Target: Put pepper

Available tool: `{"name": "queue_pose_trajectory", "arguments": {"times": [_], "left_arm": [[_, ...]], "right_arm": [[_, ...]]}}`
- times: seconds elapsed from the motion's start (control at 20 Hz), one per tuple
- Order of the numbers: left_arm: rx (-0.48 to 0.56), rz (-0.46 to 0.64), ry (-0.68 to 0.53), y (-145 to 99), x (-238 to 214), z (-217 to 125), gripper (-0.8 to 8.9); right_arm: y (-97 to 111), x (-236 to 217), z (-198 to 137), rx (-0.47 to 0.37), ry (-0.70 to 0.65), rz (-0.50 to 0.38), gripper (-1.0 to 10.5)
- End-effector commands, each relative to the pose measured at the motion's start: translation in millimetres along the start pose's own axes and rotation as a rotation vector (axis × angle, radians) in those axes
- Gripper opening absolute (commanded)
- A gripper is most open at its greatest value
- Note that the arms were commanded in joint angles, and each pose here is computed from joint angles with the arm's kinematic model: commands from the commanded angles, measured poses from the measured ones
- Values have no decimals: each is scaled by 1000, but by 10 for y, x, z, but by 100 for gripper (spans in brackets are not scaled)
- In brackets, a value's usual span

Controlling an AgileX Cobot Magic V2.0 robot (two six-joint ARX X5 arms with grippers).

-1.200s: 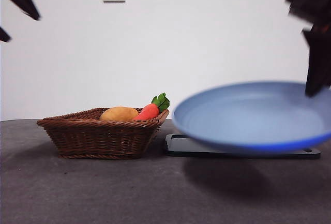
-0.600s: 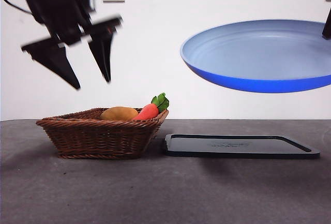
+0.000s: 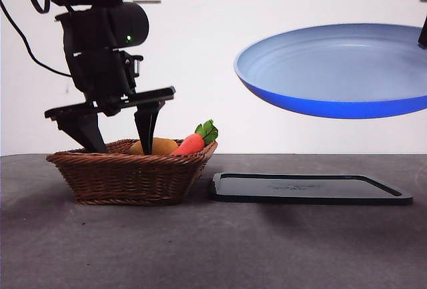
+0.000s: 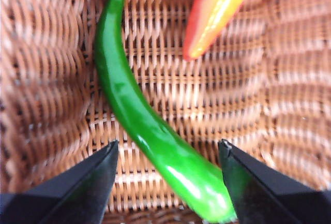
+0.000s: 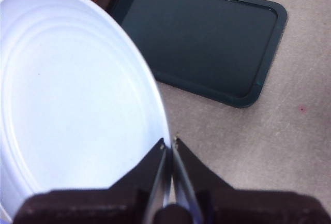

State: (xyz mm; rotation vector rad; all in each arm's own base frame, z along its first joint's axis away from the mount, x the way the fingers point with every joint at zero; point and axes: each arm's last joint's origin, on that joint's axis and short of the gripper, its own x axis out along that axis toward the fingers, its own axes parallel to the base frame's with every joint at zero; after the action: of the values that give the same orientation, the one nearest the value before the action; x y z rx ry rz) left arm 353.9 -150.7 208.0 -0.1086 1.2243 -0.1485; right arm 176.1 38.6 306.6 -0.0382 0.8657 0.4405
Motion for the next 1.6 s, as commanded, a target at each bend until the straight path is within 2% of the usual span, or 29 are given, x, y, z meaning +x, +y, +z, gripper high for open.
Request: {"name": "queue_pose_trajectory", "arguments": {"times": [0.05,0.4,0.55,0.75,1.05,1.35,1.45,1.6], "left_arm": [[-15,10,12,-30,132,29,335],[-17,35,14,-22,246,32,329],[-14,19,4,-42,258,42,201],[-27,20,2,-41,258,44,124],[-41,25,14,-34,202,27,122],[-37,-14,-79,-63,-118,79,121],[-36,-32,-113,-73,-248,87,121],[-20,-135,-133,-118,-475,71,121]], "right_arm": [[9,-22,46,5,-23,5,2],[9,-22,46,4,-24,5,2],[8,-22,46,3,-24,4,2],[8,-22,47,1,-24,4,2],[7,-22,48,1,-25,4,2],[6,-19,57,-1,-32,4,2],[5,-16,58,0,-31,3,2],[-10,32,81,21,-27,4,2]]}}
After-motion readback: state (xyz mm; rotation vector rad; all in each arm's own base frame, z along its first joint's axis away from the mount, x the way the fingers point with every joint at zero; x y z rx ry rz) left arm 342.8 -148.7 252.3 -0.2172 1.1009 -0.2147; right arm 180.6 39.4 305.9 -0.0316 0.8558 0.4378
